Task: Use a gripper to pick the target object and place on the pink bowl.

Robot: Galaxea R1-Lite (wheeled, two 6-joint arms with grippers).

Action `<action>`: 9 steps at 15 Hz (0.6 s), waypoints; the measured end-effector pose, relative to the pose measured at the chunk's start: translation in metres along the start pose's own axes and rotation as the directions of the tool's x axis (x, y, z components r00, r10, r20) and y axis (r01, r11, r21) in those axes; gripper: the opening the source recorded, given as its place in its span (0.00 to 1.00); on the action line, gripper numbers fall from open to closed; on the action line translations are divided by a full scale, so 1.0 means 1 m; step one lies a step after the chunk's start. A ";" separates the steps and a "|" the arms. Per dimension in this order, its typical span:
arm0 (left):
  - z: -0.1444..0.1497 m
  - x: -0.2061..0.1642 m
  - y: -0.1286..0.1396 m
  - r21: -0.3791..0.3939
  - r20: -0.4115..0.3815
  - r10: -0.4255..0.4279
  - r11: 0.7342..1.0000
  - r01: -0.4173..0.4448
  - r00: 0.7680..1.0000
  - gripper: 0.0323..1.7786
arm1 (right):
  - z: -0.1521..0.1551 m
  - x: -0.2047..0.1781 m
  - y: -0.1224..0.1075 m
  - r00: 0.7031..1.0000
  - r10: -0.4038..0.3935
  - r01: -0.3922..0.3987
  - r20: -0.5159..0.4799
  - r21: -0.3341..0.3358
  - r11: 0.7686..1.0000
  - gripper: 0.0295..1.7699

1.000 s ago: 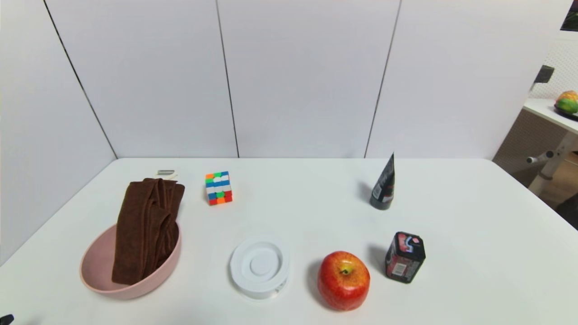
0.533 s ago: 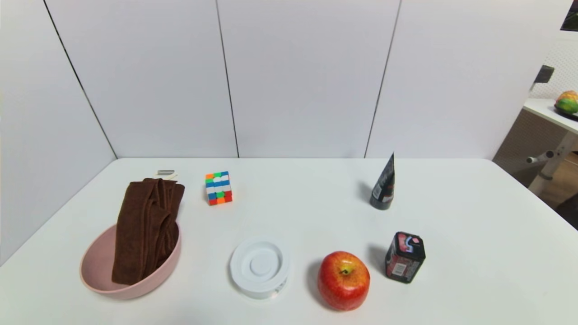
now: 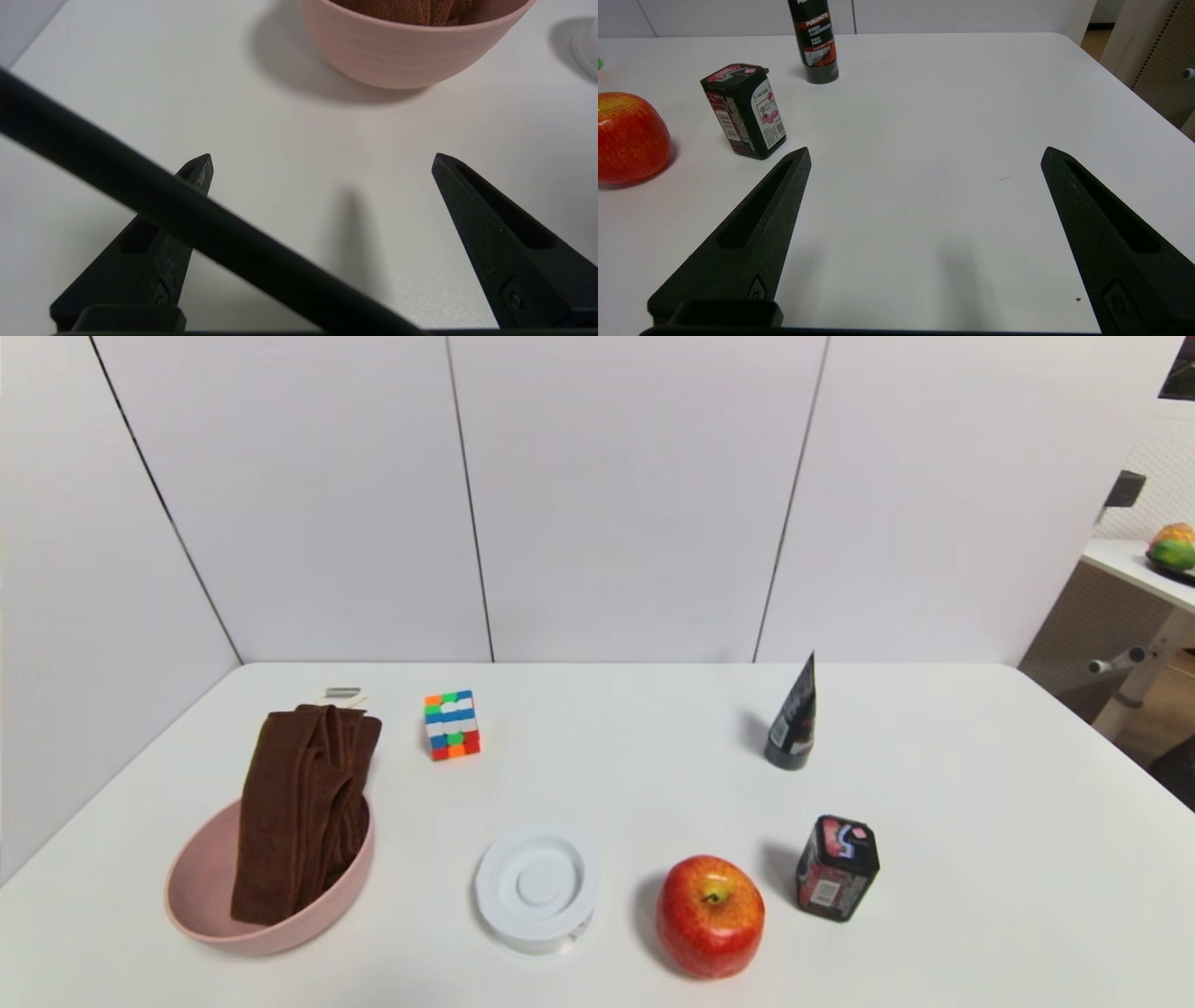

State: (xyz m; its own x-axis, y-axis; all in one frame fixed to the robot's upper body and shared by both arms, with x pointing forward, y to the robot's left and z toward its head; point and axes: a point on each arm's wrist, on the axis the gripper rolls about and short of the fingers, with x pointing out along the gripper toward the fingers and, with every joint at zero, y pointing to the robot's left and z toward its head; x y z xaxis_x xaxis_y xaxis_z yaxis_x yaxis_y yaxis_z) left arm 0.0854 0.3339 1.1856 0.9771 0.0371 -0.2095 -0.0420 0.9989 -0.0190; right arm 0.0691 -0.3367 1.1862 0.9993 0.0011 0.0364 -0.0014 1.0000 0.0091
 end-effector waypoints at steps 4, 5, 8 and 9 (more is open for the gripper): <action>-0.004 -0.011 0.001 0.004 0.147 -0.019 1.000 0.018 0.989 0.95 | 0.000 0.000 0.000 1.000 0.000 0.000 0.000 0.000 1.000 0.96; -0.005 -0.012 0.001 0.003 0.169 -0.021 1.000 0.021 0.985 0.95 | 0.000 0.000 0.000 1.000 0.000 0.000 0.000 0.000 1.000 0.96; -0.006 -0.015 0.001 -0.010 0.198 -0.022 1.000 0.025 0.980 0.95 | 0.000 0.000 0.000 1.000 -0.001 0.001 0.000 0.000 1.000 0.96; -0.006 -0.015 0.001 -0.011 0.203 -0.022 1.000 0.025 0.979 0.95 | 0.000 0.000 0.000 1.000 0.000 0.000 0.000 0.000 1.000 0.96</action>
State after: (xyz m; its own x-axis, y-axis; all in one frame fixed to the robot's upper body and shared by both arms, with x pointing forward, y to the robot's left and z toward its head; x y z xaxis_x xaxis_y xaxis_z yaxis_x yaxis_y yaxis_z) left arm 0.0695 0.3341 1.1825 0.9998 0.0194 -0.0062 -0.0196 0.9992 -0.0347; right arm 0.0691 -0.3367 1.1862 0.9993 0.0011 0.0364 -0.0014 1.0000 0.0091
